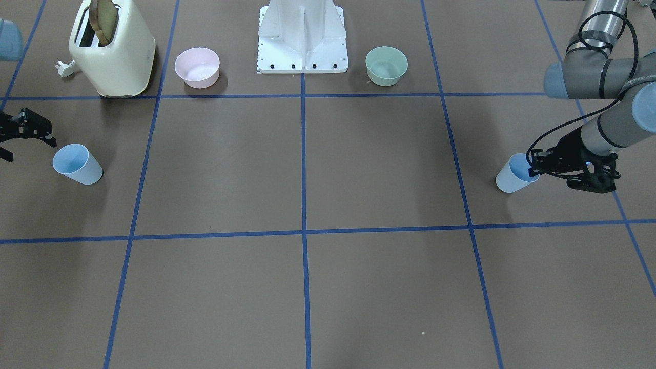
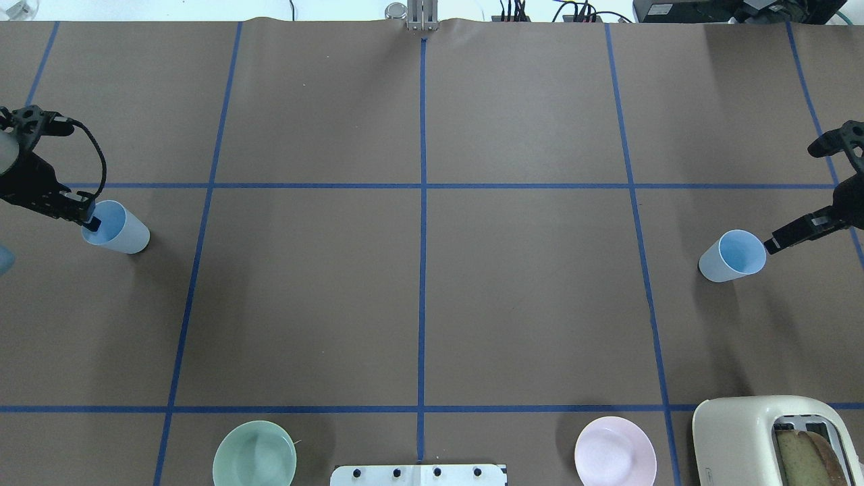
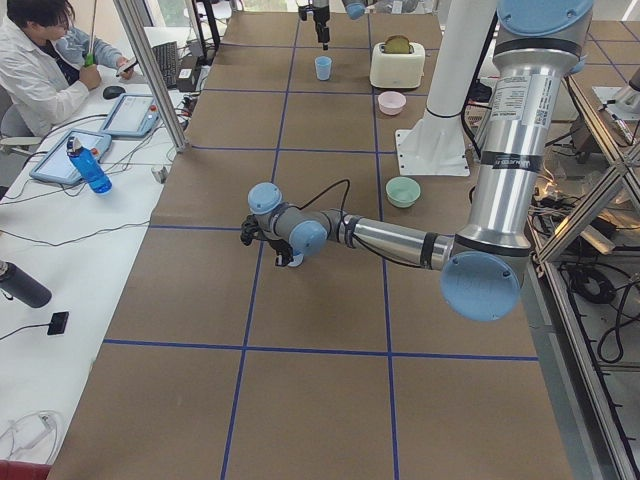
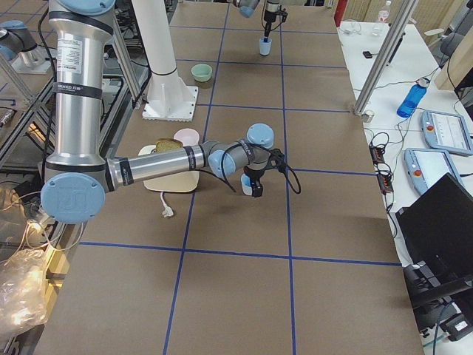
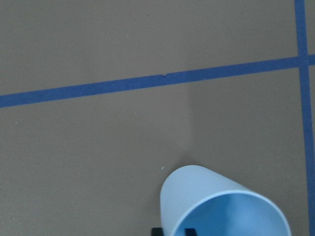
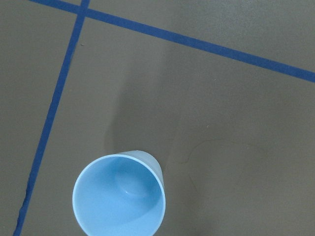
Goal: Stack blue cups with both arms
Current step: 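Carry the grasped blue cup with the left gripper toward the table center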
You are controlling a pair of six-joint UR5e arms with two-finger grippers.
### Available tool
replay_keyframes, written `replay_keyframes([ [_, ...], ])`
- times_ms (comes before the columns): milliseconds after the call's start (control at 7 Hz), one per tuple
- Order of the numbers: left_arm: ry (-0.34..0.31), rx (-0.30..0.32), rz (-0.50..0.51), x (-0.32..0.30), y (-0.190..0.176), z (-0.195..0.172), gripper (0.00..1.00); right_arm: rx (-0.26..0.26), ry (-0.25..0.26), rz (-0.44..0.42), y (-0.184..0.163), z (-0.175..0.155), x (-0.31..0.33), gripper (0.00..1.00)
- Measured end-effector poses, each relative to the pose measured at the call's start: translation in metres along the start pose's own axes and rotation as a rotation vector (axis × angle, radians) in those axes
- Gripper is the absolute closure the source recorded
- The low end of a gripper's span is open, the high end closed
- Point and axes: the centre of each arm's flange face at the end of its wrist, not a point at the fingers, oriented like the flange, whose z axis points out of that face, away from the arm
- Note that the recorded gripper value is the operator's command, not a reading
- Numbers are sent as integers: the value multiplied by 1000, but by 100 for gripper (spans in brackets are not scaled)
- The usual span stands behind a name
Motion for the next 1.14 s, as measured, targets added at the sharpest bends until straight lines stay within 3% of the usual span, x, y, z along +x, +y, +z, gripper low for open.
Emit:
replay_keyframes([
  [143, 13, 14, -23, 14, -2, -10, 100, -3, 0, -2, 0, 1, 1, 5],
  [429, 61, 48, -175, 83, -24, -52, 100, 8, -7, -21, 2, 15, 14, 5],
  [714, 70, 24, -273, 184, -40, -82, 100, 30, -16, -38, 8, 35, 35, 11],
  [1143, 65, 0, -366, 316, -29, -64, 100, 33, -36, -38, 6, 36, 34, 9],
])
